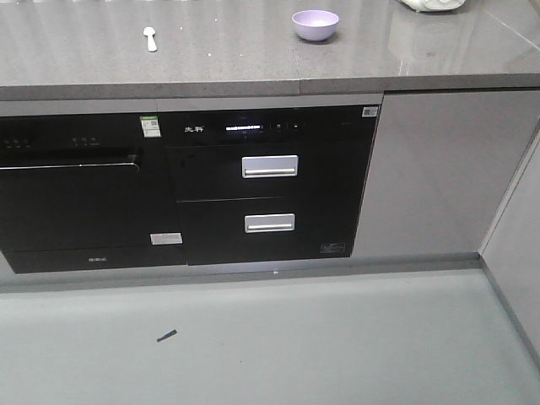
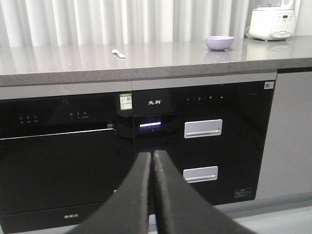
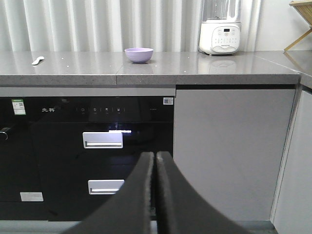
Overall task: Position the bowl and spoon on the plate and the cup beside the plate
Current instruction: 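Drive the base toward the counter holding the spoon and bowl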
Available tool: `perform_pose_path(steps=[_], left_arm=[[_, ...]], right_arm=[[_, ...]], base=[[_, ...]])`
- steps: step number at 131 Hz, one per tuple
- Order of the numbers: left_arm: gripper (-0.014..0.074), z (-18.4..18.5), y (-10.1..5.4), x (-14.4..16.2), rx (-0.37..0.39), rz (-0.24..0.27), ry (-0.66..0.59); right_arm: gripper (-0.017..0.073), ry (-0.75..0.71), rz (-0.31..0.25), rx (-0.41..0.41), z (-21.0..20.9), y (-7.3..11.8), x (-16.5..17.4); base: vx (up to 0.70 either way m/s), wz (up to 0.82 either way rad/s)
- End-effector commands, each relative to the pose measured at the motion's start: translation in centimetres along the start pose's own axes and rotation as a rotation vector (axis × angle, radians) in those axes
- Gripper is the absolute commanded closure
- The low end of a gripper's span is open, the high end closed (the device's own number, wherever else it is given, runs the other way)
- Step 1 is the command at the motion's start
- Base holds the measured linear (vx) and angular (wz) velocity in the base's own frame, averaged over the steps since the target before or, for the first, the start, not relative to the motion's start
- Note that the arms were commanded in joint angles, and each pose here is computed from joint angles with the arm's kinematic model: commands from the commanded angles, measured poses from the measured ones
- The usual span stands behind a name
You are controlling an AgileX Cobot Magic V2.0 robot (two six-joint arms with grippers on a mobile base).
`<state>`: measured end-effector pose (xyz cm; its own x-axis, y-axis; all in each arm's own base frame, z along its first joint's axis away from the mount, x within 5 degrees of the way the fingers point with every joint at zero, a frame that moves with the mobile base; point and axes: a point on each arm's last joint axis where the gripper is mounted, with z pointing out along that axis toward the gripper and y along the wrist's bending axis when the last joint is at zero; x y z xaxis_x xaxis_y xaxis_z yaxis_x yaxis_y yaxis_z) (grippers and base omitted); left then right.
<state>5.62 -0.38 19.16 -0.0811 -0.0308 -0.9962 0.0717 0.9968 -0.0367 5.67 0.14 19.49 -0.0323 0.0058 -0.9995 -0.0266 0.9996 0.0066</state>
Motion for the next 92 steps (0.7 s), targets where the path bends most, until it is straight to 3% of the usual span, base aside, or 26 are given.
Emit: perform_pose_path(steps=[1,92], left_arm=[[0.0600,-0.08,-0.11,-0.39,0.017,-0.016,-0.077],[0.0600,-0.08,-0.11,-0.39,0.017,-0.016,-0.077]], right_arm=[[0.0564,-0.074,-0.013,-0.003,-0.01,0.03,-0.49],[0.0564,-0.074,-0.013,-0.003,-0.01,0.03,-0.49]], base=[[0.21,-0.01],[0.24,0.02]])
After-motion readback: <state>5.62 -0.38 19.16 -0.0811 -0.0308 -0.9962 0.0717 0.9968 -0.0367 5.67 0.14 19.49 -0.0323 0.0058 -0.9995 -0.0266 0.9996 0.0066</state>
